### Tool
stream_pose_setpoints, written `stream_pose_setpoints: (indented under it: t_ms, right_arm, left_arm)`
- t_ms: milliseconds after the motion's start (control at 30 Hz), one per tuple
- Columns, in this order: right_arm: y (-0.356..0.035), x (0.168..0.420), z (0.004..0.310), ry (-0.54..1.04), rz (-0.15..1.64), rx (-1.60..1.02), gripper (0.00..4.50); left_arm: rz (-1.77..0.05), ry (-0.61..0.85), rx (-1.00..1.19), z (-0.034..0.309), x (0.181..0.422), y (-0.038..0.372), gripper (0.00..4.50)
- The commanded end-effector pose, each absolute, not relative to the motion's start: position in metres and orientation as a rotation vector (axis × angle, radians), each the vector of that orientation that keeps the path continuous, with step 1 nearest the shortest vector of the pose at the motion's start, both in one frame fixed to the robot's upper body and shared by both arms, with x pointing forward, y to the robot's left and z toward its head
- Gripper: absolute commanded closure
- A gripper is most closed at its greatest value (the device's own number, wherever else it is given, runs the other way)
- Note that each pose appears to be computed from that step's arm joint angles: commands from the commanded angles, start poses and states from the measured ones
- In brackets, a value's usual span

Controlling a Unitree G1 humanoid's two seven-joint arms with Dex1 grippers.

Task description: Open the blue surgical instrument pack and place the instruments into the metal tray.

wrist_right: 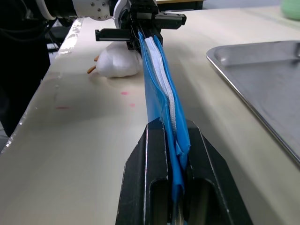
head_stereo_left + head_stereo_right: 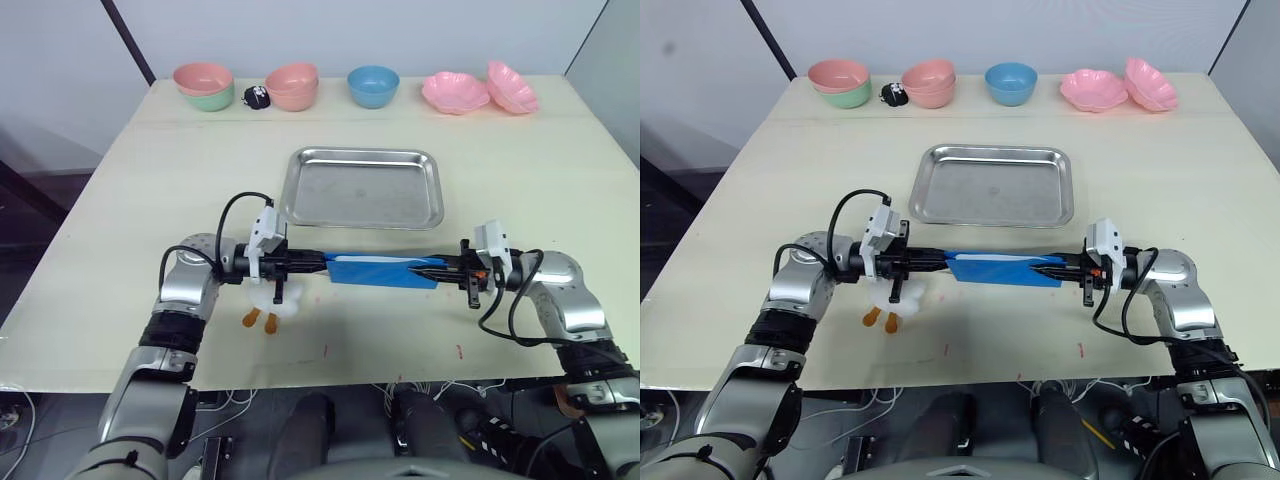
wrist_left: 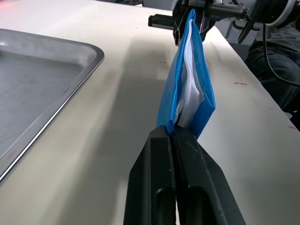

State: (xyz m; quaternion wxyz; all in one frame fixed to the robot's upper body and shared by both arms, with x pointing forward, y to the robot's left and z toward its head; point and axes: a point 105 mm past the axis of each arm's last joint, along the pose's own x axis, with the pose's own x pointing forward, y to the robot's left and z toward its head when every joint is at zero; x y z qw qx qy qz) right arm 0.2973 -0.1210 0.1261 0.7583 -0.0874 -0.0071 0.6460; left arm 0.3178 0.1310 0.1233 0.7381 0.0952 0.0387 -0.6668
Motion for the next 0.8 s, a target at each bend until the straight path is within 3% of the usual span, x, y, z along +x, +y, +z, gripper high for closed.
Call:
stream_pose_setpoints:
  t_ms: [33, 133, 167, 200, 233, 667, 767, 800]
  right_arm:
    - [-0.122, 0.294, 0.142, -0.049, 1.433, -0.2, 3.07]
    - [-0.125, 0.292, 0.145, -0.033, 1.434, -0.201, 1.54]
    - [-0.127, 0.291, 0.146, -0.029, 1.432, -0.204, 0.79]
    - [-0.128, 0.29, 0.146, -0.025, 1.43, -0.207, 0.55]
    - [-0.13, 0.29, 0.147, -0.024, 1.427, -0.213, 0.03]
    - [-0.142, 0.269, 0.201, -0.081, 1.403, -0.003, 0.03]
    - [-0.136, 0.262, 0.195, -0.07, 1.421, 0.01, 0.84]
    - [-0.135, 0.259, 0.193, -0.066, 1.427, 0.018, 1.31]
  left_arm:
    - [-1.467, 0.06, 0.224, 0.127, 0.316, 0.131, 4.5]
    - [-1.465, 0.06, 0.221, 0.127, 0.315, 0.132, 4.5]
    - [-1.465, 0.06, 0.22, 0.127, 0.315, 0.132, 4.5]
    - [-1.464, 0.061, 0.219, 0.127, 0.315, 0.132, 4.5]
    - [-1.464, 0.061, 0.218, 0.127, 0.315, 0.132, 4.5]
    - [-1.46, 0.087, 0.222, 0.12, 0.315, 0.131, 4.5]
    - [-1.456, 0.089, 0.224, 0.119, 0.317, 0.131, 4.5]
    - [-1.455, 0.089, 0.225, 0.12, 0.318, 0.131, 4.5]
